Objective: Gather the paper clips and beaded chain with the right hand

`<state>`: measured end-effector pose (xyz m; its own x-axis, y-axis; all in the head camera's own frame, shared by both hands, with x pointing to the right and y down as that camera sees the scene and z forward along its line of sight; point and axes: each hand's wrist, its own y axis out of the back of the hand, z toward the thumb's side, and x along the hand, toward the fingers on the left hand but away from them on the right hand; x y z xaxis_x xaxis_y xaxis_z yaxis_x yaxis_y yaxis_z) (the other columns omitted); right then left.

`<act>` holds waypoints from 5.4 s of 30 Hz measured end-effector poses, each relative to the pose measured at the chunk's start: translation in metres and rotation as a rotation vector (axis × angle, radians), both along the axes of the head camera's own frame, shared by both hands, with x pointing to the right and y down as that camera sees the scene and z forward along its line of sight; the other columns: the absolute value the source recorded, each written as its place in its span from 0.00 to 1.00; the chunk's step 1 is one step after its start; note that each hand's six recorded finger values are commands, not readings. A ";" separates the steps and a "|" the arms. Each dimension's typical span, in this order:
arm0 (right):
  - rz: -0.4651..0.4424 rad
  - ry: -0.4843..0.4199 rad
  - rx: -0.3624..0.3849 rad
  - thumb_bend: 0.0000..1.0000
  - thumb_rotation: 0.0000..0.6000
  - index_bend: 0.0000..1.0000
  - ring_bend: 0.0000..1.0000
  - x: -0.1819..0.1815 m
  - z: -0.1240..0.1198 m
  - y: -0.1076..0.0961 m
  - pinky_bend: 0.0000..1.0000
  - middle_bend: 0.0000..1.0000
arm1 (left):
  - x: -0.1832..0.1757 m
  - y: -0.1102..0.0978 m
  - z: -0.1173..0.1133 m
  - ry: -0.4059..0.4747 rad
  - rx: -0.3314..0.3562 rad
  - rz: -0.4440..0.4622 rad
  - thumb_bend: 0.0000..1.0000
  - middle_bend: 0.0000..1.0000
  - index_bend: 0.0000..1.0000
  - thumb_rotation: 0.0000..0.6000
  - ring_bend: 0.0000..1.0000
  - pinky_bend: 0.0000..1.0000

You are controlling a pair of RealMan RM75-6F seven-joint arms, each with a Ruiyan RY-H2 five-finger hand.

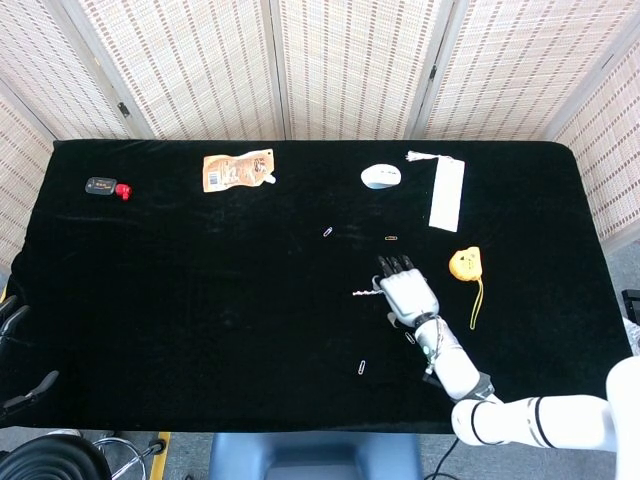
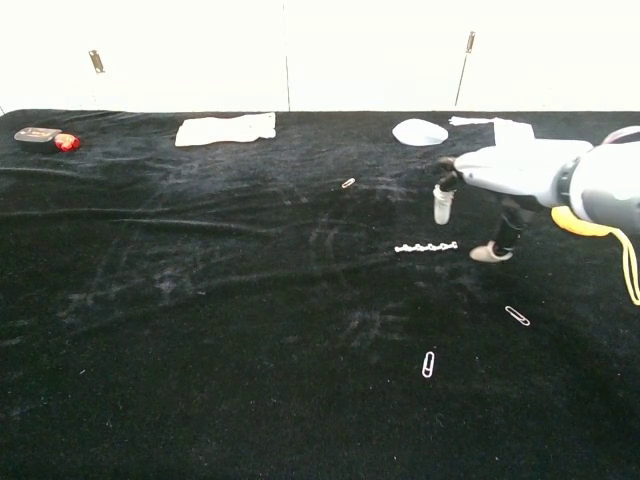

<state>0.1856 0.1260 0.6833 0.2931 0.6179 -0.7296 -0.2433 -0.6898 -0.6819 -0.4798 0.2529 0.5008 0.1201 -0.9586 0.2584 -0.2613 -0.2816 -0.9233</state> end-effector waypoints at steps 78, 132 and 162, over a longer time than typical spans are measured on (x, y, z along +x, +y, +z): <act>-0.008 0.068 0.137 0.32 1.00 0.59 0.00 -0.052 0.074 -0.008 0.00 0.00 | -0.016 -0.001 -0.011 0.056 0.019 -0.045 0.40 0.00 0.00 1.00 0.00 0.00; 0.214 -0.261 0.059 0.45 1.00 0.67 0.00 -0.041 0.042 -0.007 0.00 0.00 | -0.013 0.000 -0.008 0.047 0.013 -0.034 0.40 0.00 0.00 1.00 0.00 0.00; 0.422 -0.588 -0.150 0.45 1.00 0.67 0.00 0.052 0.016 0.067 0.00 0.00 | -0.005 -0.001 0.000 0.025 -0.009 -0.022 0.40 0.00 0.00 1.00 0.00 0.00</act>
